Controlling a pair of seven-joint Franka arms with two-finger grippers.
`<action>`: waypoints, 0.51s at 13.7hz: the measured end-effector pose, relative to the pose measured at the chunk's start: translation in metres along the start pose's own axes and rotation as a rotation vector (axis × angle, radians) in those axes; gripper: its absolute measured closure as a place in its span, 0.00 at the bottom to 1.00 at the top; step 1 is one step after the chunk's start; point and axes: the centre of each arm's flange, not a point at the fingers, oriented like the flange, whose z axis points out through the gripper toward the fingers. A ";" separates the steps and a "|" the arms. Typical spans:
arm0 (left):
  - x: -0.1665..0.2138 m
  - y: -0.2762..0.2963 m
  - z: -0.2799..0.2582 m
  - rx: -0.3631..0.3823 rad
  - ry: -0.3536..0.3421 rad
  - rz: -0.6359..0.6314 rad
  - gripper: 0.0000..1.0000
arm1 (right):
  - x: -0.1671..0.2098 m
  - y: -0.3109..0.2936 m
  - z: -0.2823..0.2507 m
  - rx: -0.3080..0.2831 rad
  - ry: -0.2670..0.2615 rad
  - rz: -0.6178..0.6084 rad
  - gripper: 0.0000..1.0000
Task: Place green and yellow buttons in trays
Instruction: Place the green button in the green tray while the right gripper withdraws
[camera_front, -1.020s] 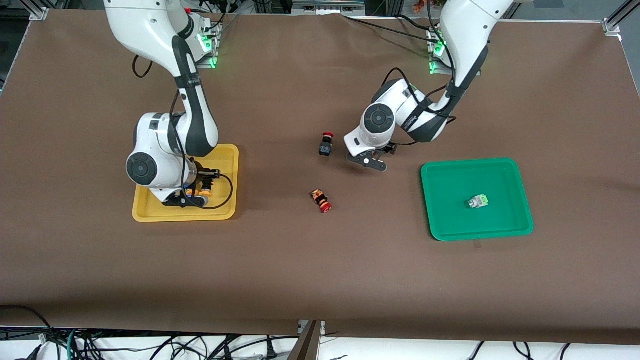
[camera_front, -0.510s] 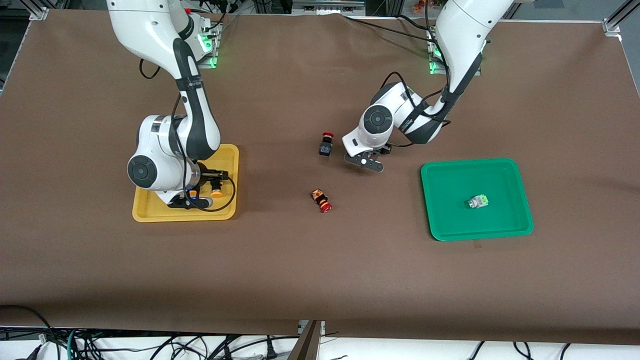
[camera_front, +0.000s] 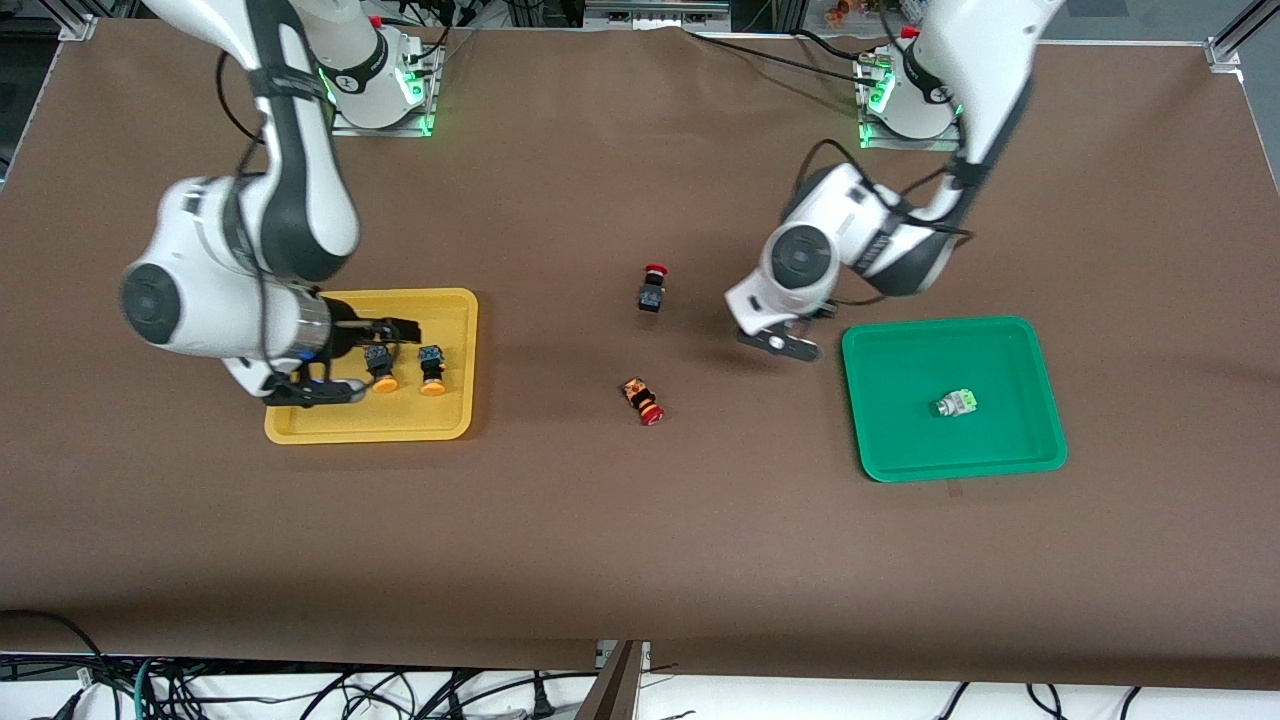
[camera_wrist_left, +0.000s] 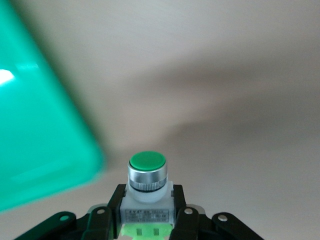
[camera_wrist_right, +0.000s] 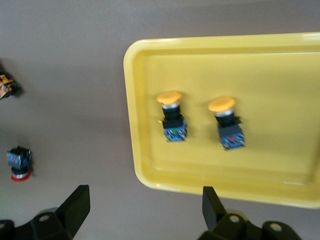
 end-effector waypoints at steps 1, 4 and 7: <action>0.006 -0.049 -0.004 0.044 0.015 0.033 0.59 | -0.003 0.005 -0.013 0.007 -0.005 -0.007 0.00; 0.018 -0.140 0.027 0.080 0.039 0.109 0.59 | -0.011 0.006 -0.033 0.001 -0.009 -0.022 0.00; 0.032 -0.132 0.074 0.035 0.033 0.143 0.52 | -0.018 -0.004 -0.039 -0.058 -0.012 -0.024 0.00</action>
